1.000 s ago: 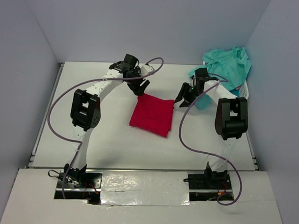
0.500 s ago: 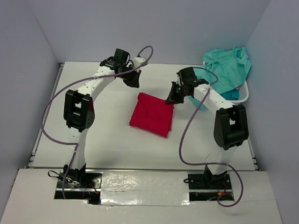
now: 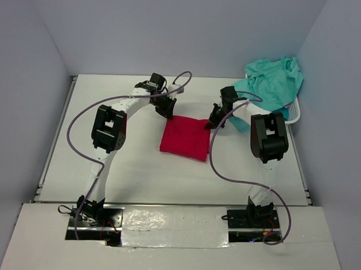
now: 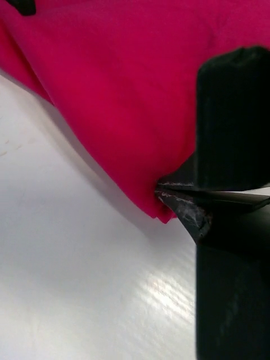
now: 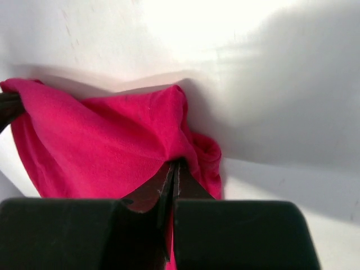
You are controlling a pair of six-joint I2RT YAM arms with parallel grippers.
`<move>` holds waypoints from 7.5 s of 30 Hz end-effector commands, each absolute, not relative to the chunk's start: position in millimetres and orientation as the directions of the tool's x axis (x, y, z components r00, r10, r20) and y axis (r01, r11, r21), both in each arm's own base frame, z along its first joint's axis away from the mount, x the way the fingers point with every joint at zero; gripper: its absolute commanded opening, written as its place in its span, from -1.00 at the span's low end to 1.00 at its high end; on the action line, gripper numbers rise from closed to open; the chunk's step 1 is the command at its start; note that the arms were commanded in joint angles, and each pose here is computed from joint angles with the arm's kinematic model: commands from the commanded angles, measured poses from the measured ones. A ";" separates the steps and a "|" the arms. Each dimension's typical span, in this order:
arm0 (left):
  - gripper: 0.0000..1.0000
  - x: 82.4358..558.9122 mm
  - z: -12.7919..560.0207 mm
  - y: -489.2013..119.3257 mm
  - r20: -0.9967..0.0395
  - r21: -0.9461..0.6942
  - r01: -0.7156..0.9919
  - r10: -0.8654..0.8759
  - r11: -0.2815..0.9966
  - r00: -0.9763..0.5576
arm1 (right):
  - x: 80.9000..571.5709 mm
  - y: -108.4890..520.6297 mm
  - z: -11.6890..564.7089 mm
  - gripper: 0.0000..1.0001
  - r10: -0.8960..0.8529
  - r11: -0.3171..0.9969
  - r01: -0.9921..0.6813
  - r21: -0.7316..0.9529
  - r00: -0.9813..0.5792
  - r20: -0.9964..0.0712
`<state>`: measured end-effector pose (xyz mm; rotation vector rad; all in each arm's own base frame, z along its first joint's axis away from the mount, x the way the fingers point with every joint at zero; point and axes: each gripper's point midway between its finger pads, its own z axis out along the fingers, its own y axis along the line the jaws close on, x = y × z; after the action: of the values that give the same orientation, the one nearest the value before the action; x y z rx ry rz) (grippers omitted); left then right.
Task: Fold and stack the t-shirts
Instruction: Fold the long partially folded tshirt into a neat square, then put the neatly folded tshirt into the corner of the board with the left arm, then grab crumpled tshirt from bin with the right arm, then move the tshirt to the center of the board, then flatten out the tshirt
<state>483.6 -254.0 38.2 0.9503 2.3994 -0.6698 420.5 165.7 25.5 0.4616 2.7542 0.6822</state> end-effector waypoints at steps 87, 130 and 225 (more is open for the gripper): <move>-1.00 594.7 77.5 225.6 -0.587 0.384 0.054 0.289 0.922 -0.756 | 386.4 91.6 180.4 -0.09 0.142 0.971 0.020 0.240 -0.853 -0.502; 0.86 556.9 178.4 216.7 -0.689 0.293 0.001 0.212 0.956 -0.693 | 613.6 -49.4 103.4 -0.34 0.679 0.726 0.432 0.535 -0.574 -0.458; 0.79 279.1 144.0 -290.6 -0.636 -0.088 0.960 0.727 0.266 -0.259 | 248.7 156.7 21.7 0.41 0.245 0.928 0.141 0.344 -0.927 -0.283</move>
<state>264.9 -262.6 157.5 1.5840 2.0709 -0.6795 224.0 151.3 18.9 0.2398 2.8620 0.4420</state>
